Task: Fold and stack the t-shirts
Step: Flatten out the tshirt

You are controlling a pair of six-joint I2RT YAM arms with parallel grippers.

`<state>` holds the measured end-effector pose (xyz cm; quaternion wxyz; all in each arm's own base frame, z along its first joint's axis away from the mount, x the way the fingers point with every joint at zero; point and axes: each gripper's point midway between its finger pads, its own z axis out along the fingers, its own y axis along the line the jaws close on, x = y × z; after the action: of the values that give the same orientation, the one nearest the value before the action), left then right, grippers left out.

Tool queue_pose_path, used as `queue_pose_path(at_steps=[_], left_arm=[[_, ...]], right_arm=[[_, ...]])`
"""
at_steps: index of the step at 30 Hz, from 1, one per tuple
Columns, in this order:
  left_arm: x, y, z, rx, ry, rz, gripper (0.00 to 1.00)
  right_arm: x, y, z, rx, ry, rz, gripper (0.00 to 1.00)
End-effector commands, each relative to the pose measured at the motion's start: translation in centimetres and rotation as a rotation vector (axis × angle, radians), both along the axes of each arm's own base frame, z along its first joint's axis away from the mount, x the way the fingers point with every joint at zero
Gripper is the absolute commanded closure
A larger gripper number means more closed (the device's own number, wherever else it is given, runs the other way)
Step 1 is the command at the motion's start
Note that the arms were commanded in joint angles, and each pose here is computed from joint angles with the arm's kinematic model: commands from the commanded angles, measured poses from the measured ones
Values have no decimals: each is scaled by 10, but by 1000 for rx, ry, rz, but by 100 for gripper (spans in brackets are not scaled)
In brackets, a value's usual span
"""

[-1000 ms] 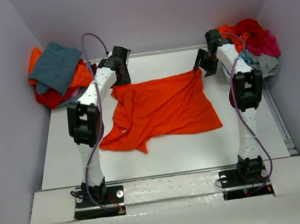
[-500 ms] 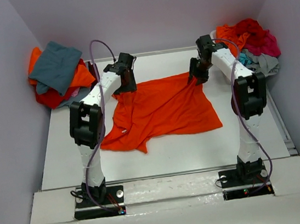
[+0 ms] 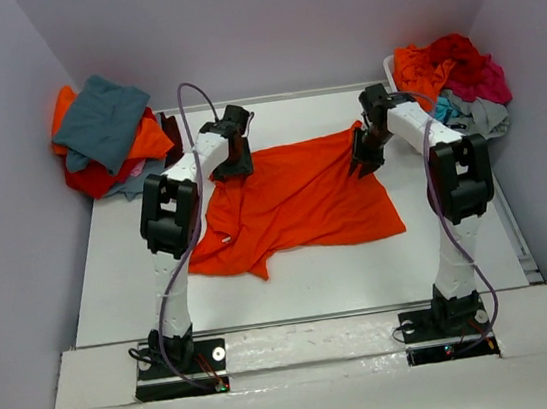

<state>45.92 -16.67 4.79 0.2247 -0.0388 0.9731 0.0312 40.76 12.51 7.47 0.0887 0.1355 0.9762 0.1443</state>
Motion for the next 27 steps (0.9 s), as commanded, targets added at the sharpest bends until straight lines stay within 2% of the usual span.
queue_pose_path(at_steps=[1, 9, 27], left_arm=[[17, 5, 23, -16, -55, 10, 32], [24, 24, 15, -2, -43, 40, 32], [38, 39, -7, 18, 4, 56, 31]], right_arm=[[0, 14, 18, 35, -69, 46, 63], [-13, 20, 3, 51, -19, 58, 64], [-30, 30, -17, 54, 46, 84, 65]])
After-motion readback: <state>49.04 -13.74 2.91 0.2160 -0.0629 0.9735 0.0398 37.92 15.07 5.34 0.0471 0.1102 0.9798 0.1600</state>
